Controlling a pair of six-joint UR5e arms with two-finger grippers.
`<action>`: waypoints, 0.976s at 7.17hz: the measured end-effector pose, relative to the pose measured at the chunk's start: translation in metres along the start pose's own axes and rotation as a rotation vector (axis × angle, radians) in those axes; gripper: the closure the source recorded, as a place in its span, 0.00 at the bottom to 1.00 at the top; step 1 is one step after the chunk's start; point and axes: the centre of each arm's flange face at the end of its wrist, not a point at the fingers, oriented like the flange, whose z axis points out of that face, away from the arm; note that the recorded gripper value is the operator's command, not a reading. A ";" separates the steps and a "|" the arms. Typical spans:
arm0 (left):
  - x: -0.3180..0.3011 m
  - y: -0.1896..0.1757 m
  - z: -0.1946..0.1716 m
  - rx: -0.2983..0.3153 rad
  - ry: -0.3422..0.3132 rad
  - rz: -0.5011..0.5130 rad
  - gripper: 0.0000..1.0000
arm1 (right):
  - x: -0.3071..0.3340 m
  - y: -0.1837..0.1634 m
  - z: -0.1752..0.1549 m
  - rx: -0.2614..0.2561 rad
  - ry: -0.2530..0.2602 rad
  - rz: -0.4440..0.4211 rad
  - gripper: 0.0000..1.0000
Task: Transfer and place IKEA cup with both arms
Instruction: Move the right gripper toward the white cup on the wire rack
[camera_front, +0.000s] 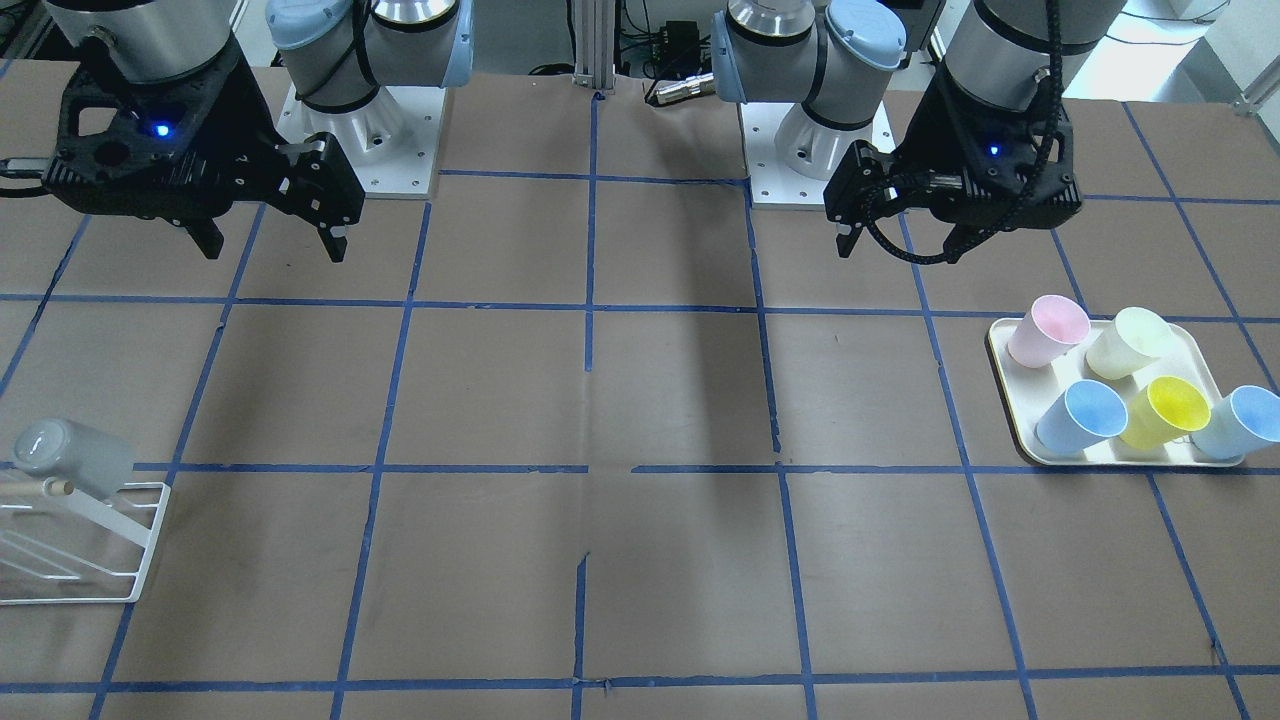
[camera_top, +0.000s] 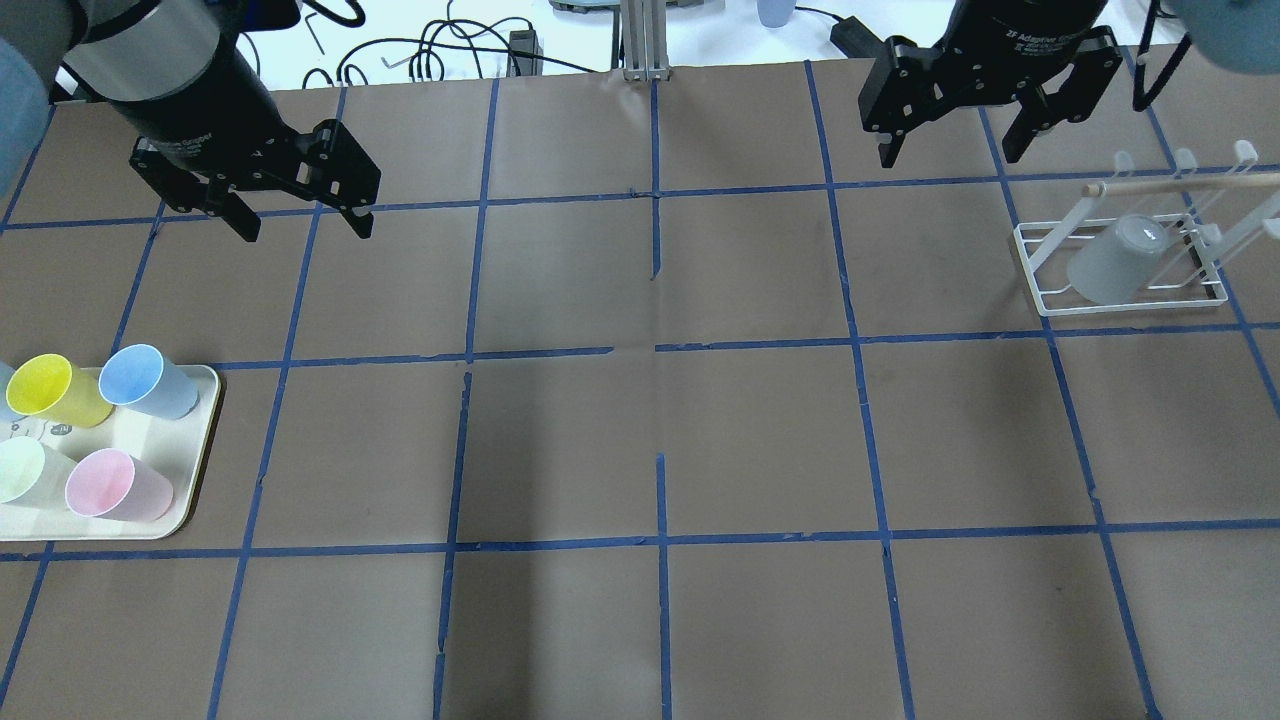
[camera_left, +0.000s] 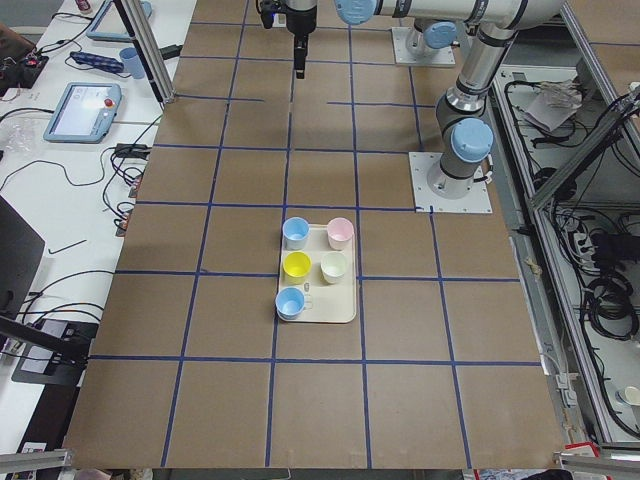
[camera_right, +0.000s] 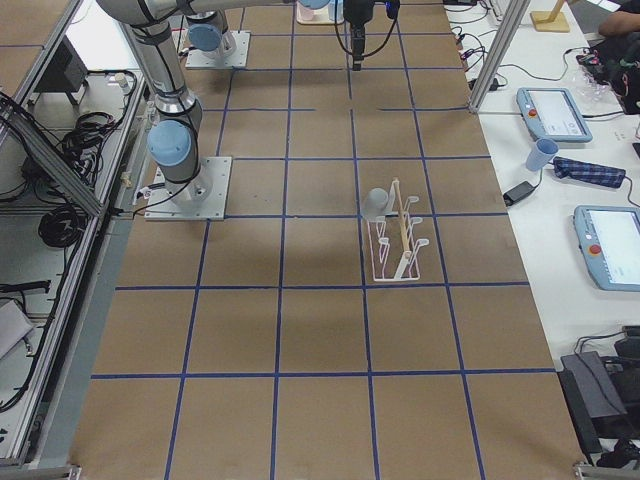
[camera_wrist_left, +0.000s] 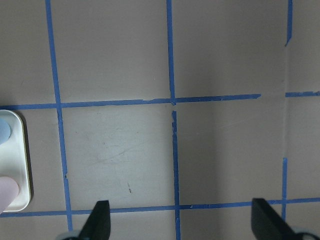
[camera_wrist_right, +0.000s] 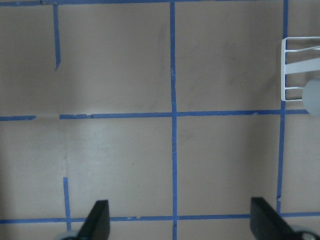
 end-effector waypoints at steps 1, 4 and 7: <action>0.000 0.000 0.000 0.000 0.000 0.000 0.00 | 0.000 0.000 0.000 0.000 0.000 0.000 0.00; 0.000 0.000 0.001 -0.001 0.000 0.000 0.00 | 0.003 -0.001 -0.001 0.001 0.000 0.003 0.00; 0.000 0.000 0.001 -0.002 0.000 0.000 0.00 | 0.035 -0.010 0.000 0.002 0.003 0.001 0.00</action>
